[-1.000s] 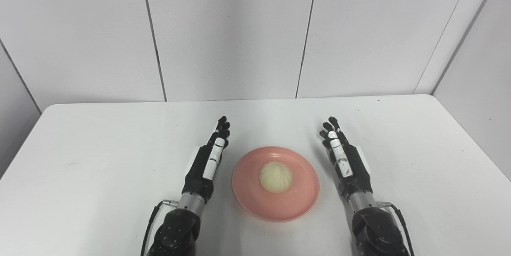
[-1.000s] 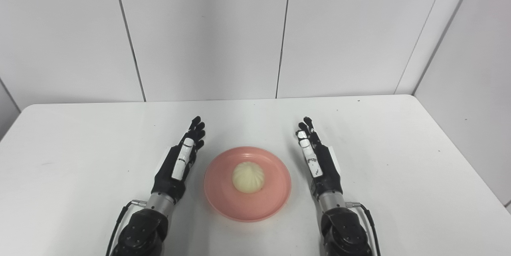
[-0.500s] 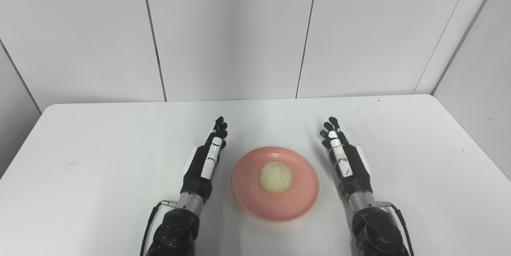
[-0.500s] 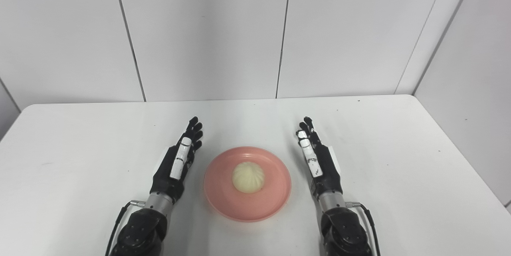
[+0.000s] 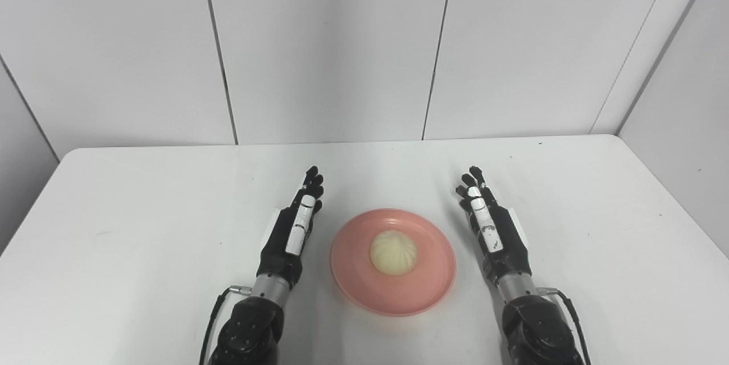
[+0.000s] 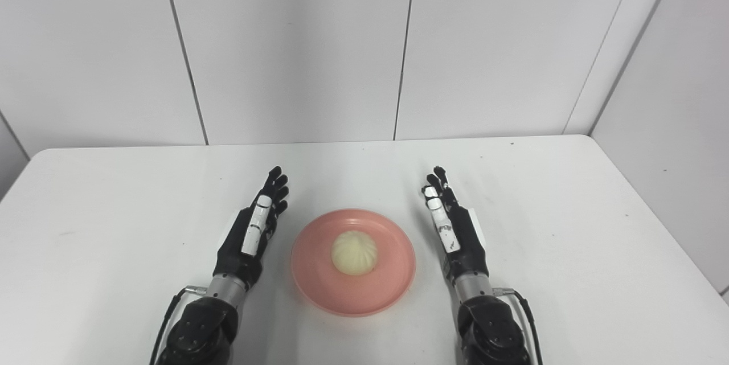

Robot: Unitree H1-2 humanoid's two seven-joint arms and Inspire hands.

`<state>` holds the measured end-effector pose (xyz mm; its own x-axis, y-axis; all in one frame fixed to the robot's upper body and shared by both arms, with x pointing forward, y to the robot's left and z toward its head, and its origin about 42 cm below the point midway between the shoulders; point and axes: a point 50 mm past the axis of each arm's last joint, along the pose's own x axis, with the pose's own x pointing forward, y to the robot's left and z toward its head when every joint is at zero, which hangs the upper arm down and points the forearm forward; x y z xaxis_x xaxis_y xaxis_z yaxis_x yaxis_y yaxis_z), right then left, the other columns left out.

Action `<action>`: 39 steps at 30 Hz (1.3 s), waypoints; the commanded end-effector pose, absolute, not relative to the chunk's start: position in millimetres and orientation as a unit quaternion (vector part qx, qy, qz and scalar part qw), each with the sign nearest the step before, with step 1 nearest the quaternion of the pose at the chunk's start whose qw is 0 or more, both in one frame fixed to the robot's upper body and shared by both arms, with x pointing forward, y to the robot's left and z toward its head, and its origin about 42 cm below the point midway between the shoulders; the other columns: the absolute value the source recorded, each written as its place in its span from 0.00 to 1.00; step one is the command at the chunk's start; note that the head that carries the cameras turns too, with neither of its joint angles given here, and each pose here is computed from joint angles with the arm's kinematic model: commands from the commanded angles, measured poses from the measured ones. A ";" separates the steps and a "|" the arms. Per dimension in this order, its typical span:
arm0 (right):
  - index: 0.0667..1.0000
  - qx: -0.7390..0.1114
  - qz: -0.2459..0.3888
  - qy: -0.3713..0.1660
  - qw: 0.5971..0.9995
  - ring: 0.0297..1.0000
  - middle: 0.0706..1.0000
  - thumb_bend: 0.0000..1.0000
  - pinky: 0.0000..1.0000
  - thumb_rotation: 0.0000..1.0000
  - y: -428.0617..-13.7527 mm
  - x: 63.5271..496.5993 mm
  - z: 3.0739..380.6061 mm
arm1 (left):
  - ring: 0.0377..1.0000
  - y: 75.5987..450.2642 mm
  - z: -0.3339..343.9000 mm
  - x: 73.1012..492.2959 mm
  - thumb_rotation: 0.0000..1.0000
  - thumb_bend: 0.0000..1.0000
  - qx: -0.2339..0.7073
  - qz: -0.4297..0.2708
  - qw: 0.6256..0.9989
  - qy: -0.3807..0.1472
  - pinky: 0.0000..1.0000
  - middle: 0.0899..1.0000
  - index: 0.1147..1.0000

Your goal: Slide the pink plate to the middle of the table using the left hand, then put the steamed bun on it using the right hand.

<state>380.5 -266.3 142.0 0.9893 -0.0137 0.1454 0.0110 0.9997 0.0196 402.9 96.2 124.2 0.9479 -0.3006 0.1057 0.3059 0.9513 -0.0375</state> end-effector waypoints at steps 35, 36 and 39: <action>0.98 0.013 -0.002 -0.108 0.994 0.93 0.95 0.66 0.97 0.85 -261.7 390.1 161.8 | 1.00 109.9 105.9 397.0 1.00 0.61 -0.032 -0.152 0.988 -0.018 1.00 1.00 1.00; 0.98 0.014 -0.002 -0.108 0.994 0.93 0.95 0.66 0.97 0.84 -261.8 390.2 161.7 | 1.00 109.9 105.9 397.0 1.00 0.62 -0.032 -0.152 0.988 -0.018 1.00 1.00 1.00; 0.97 0.012 -0.004 -0.108 0.994 0.93 0.94 0.66 0.97 0.84 -261.9 390.6 161.9 | 1.00 109.9 105.4 397.6 1.00 0.62 -0.032 -0.154 0.987 -0.018 1.00 1.00 1.00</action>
<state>381.0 -265.6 142.0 0.9895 -0.0209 0.1430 0.0181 0.9996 0.0209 403.6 96.8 123.7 0.9450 -0.3134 0.0930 0.3192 0.9461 -0.0549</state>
